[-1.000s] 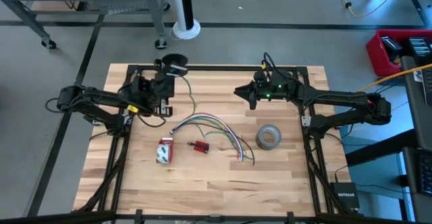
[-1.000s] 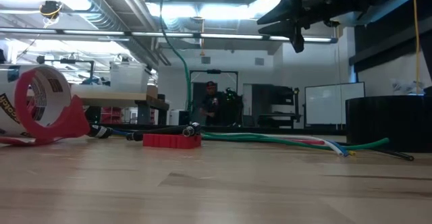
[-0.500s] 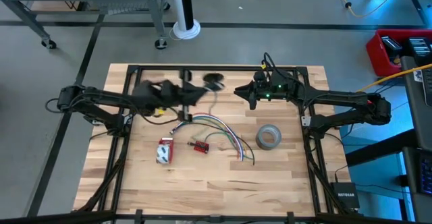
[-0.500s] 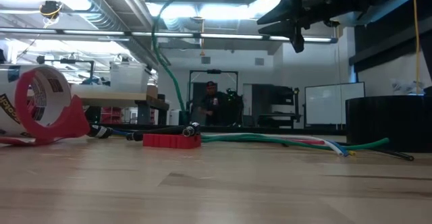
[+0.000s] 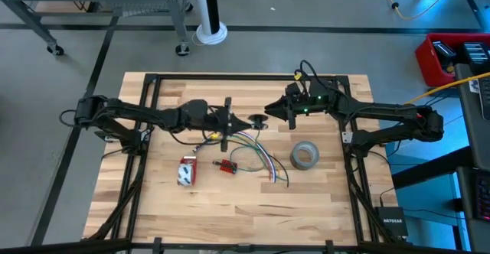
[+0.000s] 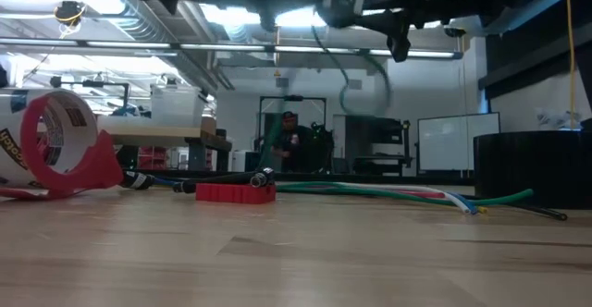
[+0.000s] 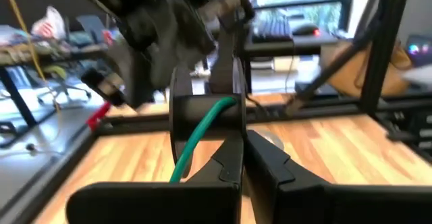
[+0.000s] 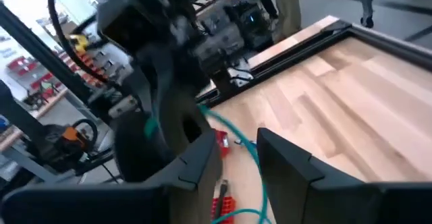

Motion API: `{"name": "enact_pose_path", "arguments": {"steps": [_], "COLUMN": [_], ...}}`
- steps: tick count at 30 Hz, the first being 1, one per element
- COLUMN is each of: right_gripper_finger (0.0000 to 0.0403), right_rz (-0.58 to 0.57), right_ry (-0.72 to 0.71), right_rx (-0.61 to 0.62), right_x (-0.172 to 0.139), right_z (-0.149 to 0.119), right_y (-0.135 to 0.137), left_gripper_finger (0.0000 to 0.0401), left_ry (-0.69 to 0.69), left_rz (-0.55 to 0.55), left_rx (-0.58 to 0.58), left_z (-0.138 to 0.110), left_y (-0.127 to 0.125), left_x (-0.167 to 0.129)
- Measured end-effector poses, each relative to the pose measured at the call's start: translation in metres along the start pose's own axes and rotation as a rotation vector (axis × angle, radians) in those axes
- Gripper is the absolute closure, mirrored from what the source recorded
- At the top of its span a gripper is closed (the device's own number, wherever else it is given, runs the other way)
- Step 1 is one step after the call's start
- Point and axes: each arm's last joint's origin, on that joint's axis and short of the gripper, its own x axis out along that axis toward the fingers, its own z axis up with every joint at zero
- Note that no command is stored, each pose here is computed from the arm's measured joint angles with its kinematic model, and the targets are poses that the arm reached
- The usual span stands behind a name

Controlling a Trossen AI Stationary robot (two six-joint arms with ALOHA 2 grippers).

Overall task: Coil cords
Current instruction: Uncoil the green wire from the black spool

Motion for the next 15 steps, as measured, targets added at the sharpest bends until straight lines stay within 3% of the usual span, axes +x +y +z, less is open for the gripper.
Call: {"name": "enact_pose_path", "arguments": {"steps": [4, 15], "right_gripper_finger": [0.0291, 0.0291], "right_rz": [-0.003, 0.003], "right_ry": [0.003, 0.125], "right_rx": [-0.004, 0.000], "right_x": [0.000, -0.001], "right_z": [0.000, -0.011], "right_y": [0.000, -0.004], "left_gripper_finger": [0.0401, 0.0401], "left_ry": [0.033, 0.016], "left_rz": [-0.003, 0.052], "left_rx": [-0.001, -0.039], "left_z": [-0.012, -0.008], "left_y": [-0.001, 0.018], "left_x": [0.008, 0.002]}}
